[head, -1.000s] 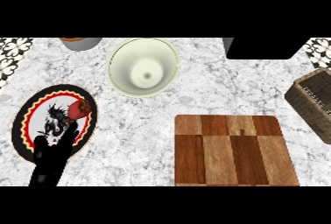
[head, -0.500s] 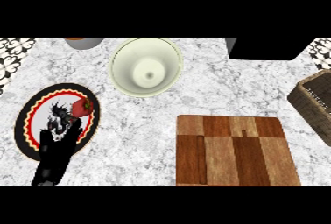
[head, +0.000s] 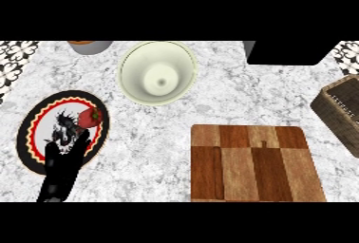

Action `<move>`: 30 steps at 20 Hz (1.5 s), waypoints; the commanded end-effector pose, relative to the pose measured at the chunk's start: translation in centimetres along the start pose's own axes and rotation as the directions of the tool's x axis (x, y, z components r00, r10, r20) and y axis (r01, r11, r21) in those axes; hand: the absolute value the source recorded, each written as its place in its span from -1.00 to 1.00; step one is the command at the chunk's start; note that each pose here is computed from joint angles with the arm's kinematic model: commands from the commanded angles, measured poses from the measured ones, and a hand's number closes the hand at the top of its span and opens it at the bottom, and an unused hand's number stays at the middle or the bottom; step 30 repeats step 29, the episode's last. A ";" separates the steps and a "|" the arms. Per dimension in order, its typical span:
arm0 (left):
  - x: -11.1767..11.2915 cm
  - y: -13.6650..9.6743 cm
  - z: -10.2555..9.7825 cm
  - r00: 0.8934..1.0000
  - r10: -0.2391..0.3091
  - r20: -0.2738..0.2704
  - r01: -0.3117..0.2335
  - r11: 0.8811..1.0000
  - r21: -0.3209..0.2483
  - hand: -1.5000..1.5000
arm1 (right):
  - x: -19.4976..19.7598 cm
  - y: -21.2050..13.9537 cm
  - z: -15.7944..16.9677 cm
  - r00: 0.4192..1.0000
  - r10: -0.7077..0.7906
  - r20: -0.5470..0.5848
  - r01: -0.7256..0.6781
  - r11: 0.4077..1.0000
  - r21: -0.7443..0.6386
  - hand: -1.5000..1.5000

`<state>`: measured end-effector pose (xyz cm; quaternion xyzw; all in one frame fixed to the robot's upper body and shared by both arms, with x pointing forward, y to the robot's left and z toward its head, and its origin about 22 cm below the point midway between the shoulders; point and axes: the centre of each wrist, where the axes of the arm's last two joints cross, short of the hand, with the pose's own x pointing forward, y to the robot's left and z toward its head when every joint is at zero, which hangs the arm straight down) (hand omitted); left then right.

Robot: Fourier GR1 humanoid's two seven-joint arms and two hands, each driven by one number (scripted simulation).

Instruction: Pick the squash from the cutting board and place it in the basket

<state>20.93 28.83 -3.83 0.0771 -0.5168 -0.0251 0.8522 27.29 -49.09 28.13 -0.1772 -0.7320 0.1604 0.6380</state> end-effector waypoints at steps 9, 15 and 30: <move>-1.7 -0.1 -1.1 0.997 0.010 -0.071 -0.011 1.000 -0.009 0.00 | -4.8 -1.9 -0.5 0.944 0.330 -0.026 -0.331 0.942 -0.060 -1.00; -1.2 -0.2 0.4 0.998 -0.004 -0.070 0.002 1.000 -0.020 0.00 | -4.9 -3.8 -1.0 0.966 0.258 0.012 -0.255 0.961 -0.110 -1.00; -1.3 -0.4 0.2 0.998 -0.002 -0.055 0.000 1.000 -0.023 0.00 | -4.3 -13.1 6.9 0.993 0.062 -0.102 -0.092 0.945 -0.315 -1.00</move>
